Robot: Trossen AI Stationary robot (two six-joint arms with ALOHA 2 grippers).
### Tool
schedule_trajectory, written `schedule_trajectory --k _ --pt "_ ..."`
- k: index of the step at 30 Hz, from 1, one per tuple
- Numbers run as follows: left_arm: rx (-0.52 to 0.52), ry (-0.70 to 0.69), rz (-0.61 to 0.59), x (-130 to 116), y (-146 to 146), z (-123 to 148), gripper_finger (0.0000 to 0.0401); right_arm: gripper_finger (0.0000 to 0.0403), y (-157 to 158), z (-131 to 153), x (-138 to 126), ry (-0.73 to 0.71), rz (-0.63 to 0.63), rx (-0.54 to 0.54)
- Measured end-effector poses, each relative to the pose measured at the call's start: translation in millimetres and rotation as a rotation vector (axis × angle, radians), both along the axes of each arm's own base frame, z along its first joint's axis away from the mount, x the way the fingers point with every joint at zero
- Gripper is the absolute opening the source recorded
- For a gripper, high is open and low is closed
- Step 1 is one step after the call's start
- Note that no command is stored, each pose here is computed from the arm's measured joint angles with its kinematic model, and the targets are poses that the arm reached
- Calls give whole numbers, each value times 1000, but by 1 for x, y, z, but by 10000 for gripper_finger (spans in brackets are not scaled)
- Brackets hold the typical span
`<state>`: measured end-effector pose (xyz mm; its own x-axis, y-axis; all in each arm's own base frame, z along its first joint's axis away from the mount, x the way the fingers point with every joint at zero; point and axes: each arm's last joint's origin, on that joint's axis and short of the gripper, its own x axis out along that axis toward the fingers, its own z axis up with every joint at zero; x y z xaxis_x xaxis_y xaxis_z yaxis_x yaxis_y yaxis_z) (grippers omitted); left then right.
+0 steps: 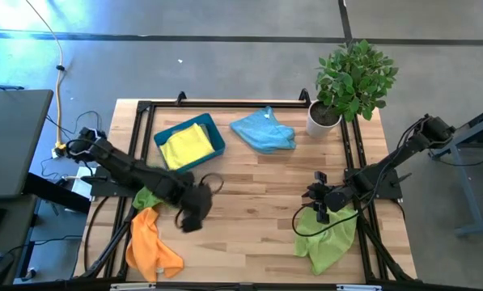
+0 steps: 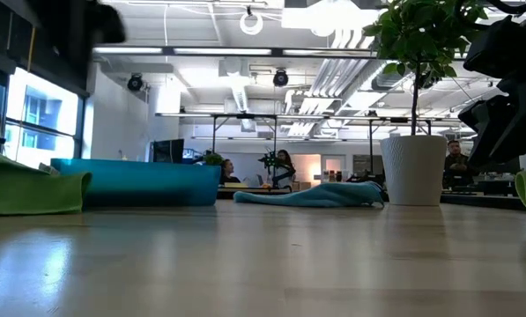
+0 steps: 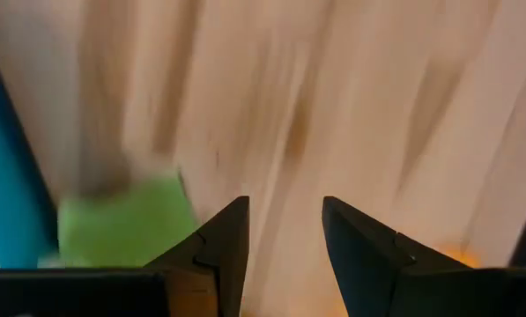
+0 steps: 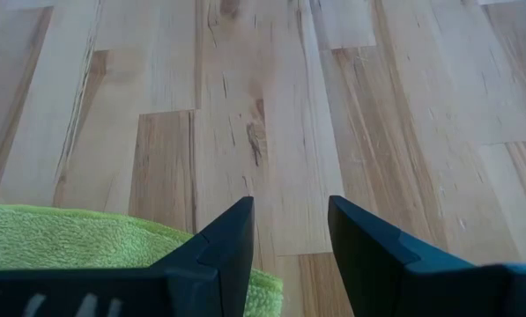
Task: Fold microfiber towels
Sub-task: Fold the orange microfiber cloth
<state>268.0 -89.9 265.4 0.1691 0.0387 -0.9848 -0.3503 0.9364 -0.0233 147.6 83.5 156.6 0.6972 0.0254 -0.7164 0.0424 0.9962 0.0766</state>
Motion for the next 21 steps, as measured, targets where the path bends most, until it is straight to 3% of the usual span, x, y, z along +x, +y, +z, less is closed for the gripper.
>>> schedule_trajectory --k 4,10,13,18,21 --pt "-7 156 -10 -26 -27 -1 133 139 0 0 0 0 -1 1" --pt "-12 270 -4 -62 -67 -1 133 139 0 0 0 0 0 0" --pt "-17 261 16 -72 -82 -1 133 139 0 0 0 0 0 0" --pt "-8 233 147 -83 -95 -1 133 139 0 0 0 0 0 0" --pt "-49 194 143 -88 -109 -3 133 139 0 0 0 0 0 0"
